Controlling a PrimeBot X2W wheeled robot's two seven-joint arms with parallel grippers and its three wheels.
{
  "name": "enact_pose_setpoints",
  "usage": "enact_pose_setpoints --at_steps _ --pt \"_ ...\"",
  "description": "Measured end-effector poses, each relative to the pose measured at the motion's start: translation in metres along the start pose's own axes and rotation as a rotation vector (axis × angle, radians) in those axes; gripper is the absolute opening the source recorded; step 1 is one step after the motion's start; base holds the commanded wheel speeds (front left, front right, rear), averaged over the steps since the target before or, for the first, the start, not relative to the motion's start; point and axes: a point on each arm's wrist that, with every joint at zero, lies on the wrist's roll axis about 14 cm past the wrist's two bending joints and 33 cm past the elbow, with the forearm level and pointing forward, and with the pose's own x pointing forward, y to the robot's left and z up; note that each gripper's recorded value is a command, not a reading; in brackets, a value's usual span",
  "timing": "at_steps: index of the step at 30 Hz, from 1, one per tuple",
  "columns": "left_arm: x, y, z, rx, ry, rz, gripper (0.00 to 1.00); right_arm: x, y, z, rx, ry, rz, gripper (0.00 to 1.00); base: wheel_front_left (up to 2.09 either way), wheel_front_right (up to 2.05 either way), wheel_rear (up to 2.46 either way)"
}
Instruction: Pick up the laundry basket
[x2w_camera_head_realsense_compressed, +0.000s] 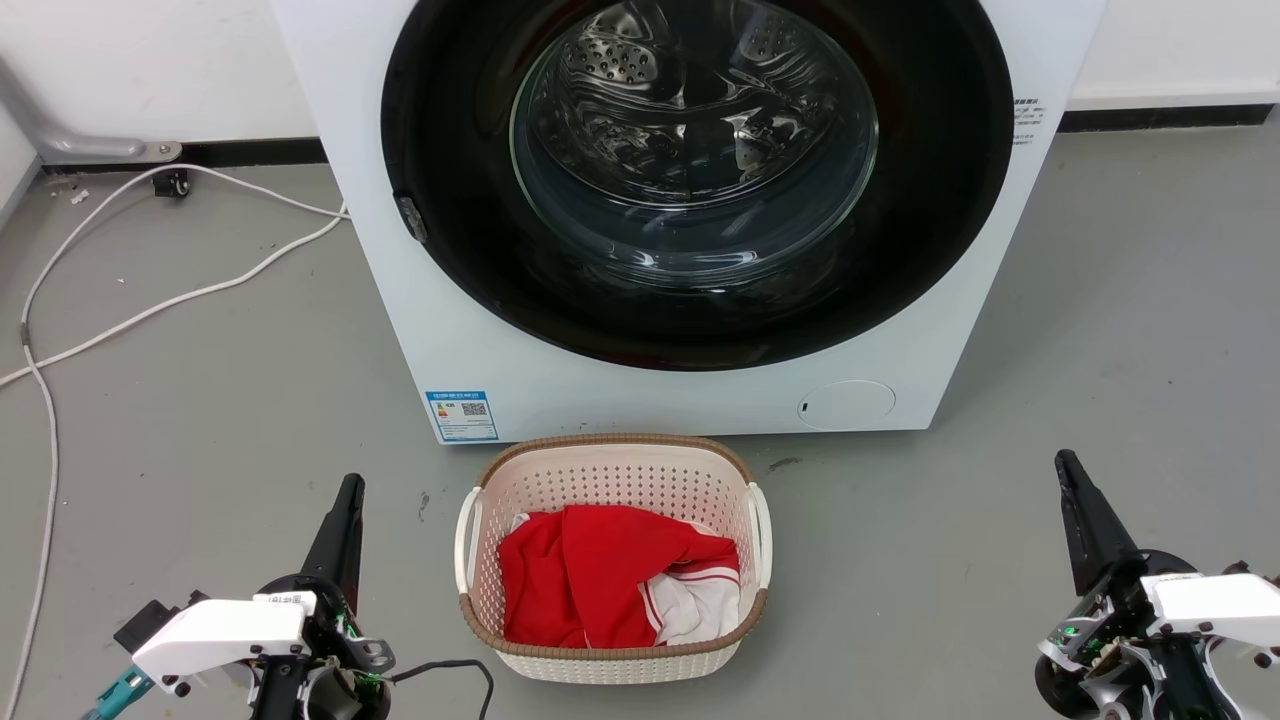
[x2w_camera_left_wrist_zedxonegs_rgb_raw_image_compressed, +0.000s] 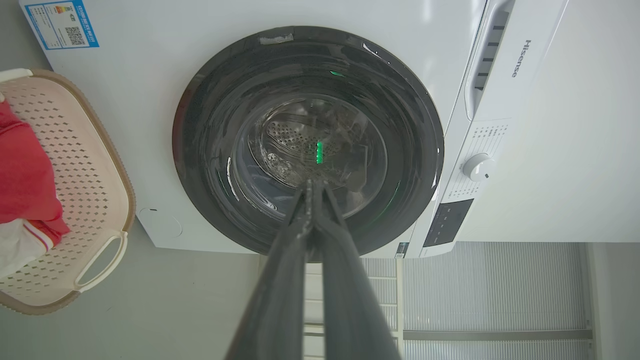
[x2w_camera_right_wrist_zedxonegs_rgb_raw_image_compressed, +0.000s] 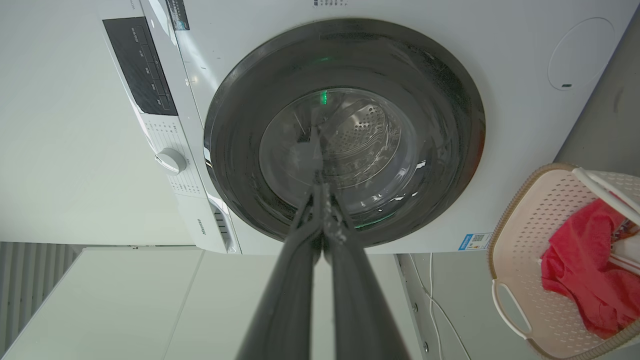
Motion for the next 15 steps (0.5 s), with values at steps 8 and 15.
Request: enact_pose_setpoints --at_steps 8,15 --pt "0.0000 0.0000 0.0000 0.000 0.000 0.000 0.00 0.0000 0.0000 0.0000 0.000 0.000 0.000 0.00 0.00 0.00 0.00" --pt "0.0000 0.0000 0.0000 0.000 0.000 0.000 0.00 0.0000 0.0000 0.0000 0.000 0.000 0.000 0.00 0.00 0.00 0.00"
